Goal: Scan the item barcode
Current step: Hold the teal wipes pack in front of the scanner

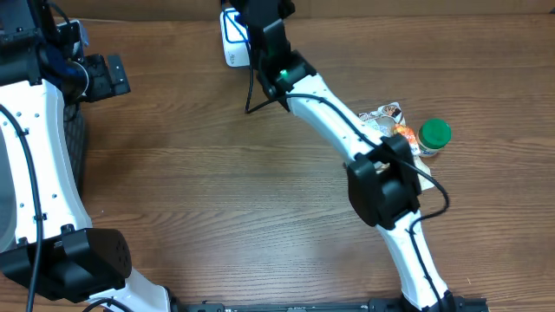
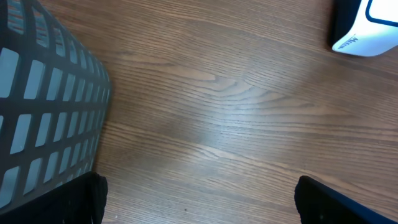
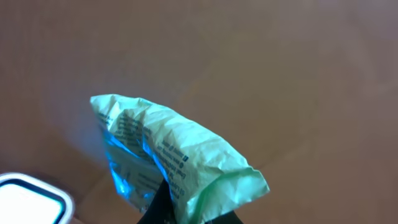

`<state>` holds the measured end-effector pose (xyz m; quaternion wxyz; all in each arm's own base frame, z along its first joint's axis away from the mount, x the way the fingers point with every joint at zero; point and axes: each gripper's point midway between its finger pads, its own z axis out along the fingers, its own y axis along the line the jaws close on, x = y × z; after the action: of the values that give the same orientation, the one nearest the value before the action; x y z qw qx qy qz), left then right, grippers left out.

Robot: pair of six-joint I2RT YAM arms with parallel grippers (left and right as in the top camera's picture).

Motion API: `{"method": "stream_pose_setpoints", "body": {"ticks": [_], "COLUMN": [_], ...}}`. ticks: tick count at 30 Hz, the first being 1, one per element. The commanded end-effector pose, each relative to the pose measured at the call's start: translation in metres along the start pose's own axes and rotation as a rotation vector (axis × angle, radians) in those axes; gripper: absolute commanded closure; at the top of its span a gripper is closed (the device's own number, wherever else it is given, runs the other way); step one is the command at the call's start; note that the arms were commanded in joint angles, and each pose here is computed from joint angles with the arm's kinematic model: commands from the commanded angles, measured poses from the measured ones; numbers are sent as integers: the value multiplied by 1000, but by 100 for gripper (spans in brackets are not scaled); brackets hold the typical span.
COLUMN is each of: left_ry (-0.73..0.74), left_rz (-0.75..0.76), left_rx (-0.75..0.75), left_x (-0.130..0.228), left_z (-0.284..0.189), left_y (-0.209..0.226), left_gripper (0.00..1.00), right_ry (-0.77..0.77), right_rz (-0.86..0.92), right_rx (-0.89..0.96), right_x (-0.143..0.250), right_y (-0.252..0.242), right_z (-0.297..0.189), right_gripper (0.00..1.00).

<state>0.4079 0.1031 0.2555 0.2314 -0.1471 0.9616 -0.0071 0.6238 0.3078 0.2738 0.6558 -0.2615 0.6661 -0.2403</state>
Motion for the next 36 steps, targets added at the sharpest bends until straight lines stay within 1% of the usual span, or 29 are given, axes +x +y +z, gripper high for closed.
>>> {"method": "stream_pose_setpoints", "body": {"ticks": [1,6,11,24,29,33,35,36], "left_ry": [9,8,9,9,8,9,9,8], "left_rz": [18,18,18,18,18,18,18,18], "left_rx": [-4,-4,-4,-4,-4,-4,-4,-4], "left_x": [0,0,0,0,0,0,0,0], "left_z": [4,4,4,4,4,4,4,4], "left_y": [2,2,2,2,2,2,2,2], "left_gripper": [0,1,0,0,0,0,0,0], "right_ry": [-26,-51,-62,-60,-47,-49,-60,-67], "right_rz": [-222,-355,-362,-362,-344,-321,-276,-224], "right_rx": [-22,-52,-75,-72,-23,13,38,50], "right_x": [11,31,39,39,33,17,3,-5], "right_y": [27,60,74,73,64,44,28,18], "right_z": [8,16,18,19,16,11,7,4], "right_gripper": [96,96,96,96,96,96,96,96]}}
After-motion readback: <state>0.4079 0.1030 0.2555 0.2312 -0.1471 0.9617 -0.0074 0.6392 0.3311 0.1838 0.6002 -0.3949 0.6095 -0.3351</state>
